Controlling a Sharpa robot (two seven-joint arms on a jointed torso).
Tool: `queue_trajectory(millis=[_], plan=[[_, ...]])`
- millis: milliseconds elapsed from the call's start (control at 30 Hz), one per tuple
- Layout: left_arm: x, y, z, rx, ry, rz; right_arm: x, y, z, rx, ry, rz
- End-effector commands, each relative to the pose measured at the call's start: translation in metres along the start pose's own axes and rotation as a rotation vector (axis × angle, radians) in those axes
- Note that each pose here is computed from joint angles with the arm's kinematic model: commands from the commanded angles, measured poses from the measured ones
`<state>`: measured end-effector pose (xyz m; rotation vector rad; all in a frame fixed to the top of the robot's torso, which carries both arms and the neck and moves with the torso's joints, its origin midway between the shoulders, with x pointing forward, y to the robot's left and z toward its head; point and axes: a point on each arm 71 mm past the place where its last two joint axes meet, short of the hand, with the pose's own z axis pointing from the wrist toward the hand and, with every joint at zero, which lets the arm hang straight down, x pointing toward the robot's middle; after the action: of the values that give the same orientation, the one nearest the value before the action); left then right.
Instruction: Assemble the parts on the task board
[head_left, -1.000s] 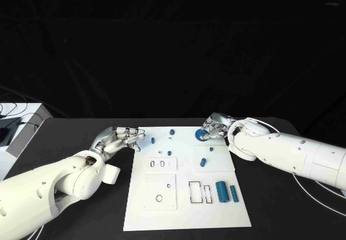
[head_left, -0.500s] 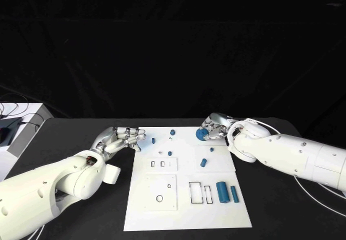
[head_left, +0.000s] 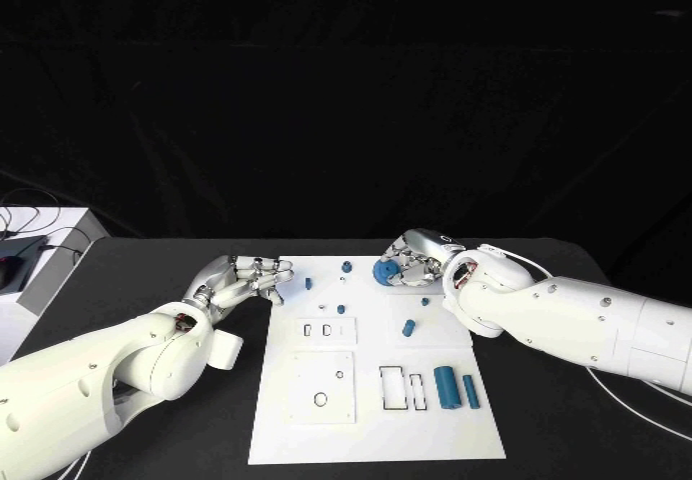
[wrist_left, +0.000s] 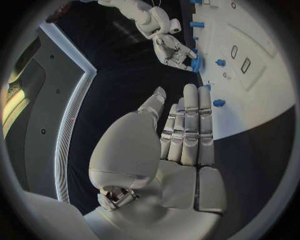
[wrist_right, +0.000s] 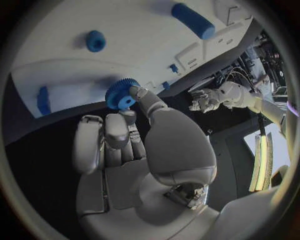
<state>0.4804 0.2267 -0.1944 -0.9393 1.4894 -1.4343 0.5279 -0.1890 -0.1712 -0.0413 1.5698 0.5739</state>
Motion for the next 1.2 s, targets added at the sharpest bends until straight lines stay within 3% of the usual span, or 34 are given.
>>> queue_trajectory(millis=[33,500,1200], plan=[[0.0028,-0.001,0.0004,0.008,0.021,-0.005,-0.001,0.018,0.0,-0.07,-0.066,-0.056],[0.0046,-0.0016,0.0003,0.009,0.025,-0.007,0.014,0.058,0.012,-0.132,-0.073,-0.081],[0.0065,-0.0029,-0.0003,0.012,0.031,-0.009,0.04,0.071,0.025,-0.134,-0.053,-0.121]])
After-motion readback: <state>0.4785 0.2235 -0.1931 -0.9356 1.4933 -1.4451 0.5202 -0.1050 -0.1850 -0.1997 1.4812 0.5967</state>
